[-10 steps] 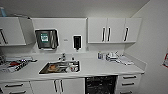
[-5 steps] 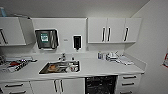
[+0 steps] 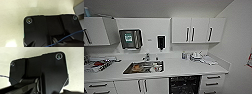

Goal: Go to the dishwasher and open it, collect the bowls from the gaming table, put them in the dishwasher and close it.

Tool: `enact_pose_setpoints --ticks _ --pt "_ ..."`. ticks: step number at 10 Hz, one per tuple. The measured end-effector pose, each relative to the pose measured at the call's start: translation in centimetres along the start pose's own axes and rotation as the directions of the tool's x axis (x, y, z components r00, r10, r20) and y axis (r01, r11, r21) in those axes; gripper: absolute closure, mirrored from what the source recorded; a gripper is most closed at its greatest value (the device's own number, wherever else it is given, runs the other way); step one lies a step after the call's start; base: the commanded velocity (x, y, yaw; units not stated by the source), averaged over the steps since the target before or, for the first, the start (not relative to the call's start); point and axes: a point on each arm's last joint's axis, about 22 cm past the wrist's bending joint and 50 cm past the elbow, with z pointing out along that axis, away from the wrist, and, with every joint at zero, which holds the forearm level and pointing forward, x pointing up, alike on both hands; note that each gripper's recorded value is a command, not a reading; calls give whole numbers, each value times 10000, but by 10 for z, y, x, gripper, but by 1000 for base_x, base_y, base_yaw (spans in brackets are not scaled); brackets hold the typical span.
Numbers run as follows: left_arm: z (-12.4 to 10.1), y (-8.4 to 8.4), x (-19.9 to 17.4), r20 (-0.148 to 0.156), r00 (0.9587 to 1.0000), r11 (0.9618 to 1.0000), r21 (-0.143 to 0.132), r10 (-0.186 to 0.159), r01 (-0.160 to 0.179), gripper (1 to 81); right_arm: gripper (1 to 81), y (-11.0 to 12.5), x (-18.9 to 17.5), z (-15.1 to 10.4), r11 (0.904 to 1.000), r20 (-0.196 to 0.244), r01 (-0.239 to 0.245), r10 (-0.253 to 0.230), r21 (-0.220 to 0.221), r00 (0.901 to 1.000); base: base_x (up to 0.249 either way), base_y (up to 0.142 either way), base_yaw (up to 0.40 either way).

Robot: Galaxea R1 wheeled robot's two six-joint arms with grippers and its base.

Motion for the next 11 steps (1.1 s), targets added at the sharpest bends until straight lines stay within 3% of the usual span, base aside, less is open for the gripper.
enact_pose_setpoints --ticks 2,7,11 --pt "0 -1 0 -4 10000 10000 8 -3 3 10 10 -9 0 2 9999 6 8 -8 106 10000 0 0 0" --pt "-1 -7 1 -6 10000 10000 67 -4 4 10 10 -5 0 1 10000 5 4 -4 57 10000 0 0 -17" --pt "-2 -9 2 0 10000 10000 -89 -22 22 10 10 -5 0 1 10000 5 27 -27 57 10000 0 0 49"
